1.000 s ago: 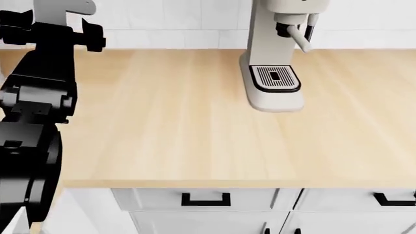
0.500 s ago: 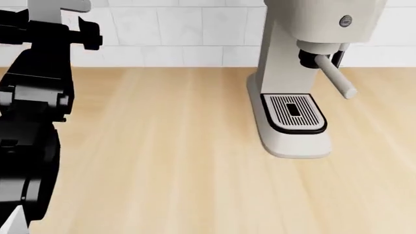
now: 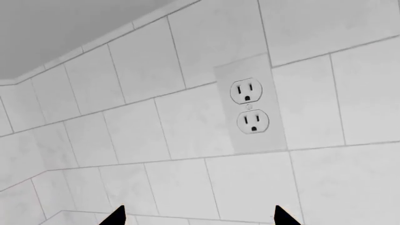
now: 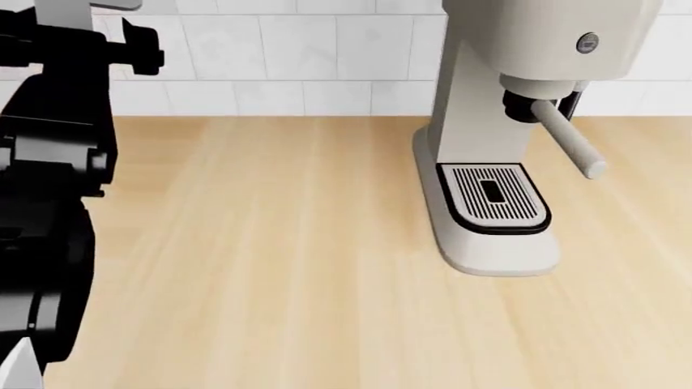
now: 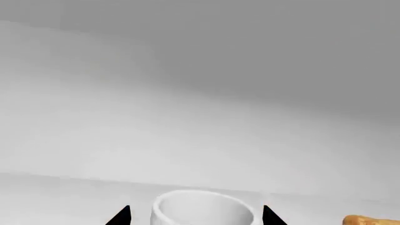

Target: Pick the mug from the cabinet, place it under the coffee machine dispenser, and press the start button.

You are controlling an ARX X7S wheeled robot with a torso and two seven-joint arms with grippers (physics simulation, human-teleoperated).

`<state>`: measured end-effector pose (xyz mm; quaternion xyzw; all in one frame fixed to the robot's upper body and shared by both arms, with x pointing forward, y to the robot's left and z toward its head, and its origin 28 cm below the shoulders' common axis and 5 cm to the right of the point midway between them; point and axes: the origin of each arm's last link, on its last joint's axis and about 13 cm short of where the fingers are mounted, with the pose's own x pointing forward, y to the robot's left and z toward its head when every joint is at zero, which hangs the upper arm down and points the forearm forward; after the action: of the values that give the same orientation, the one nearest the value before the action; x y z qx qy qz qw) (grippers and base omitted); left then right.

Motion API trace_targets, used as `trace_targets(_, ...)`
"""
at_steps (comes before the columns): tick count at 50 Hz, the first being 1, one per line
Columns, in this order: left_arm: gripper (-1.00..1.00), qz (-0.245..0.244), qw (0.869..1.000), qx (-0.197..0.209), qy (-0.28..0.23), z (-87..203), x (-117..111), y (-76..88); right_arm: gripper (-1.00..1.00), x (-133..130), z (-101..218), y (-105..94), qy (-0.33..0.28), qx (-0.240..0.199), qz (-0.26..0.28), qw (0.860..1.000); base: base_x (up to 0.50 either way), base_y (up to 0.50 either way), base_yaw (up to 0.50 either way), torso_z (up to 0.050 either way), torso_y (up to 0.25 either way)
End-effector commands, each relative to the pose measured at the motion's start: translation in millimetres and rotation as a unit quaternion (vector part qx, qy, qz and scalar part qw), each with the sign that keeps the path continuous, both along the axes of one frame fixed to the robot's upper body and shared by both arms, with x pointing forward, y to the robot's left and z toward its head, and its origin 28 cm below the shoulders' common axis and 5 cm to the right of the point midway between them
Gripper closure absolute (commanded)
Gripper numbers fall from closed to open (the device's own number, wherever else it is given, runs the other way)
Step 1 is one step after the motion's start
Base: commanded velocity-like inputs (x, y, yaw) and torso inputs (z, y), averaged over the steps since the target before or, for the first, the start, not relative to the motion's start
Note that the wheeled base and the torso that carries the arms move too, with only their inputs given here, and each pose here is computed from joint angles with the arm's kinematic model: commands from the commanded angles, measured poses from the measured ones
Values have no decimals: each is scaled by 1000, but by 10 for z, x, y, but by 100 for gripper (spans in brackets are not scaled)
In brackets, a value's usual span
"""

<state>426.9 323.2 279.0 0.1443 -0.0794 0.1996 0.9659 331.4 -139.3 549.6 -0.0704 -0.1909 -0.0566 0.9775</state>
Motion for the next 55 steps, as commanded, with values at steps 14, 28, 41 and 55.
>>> trace_targets(14,-100,-1,1000,0,-5,24,-1,5,100,102,-153,-70,19,40,-39,998,0,0,0,0,0)
trace_targets(28,-100,-1,1000,1,-8,42,0,2,100,-126,243,-128,-148,81,-11,986,0,0,0,0,0)
trace_targets(41,-100,-2,1000,0,-8,53,2,-4,100,-144,232,-140,-163,69,-9,984,-266,0,0,0,0)
trace_targets(55,-100,-7,1000,-3,-6,24,9,-32,100,-256,221,-158,-174,55,-19,983,-393,0,0,0,0)
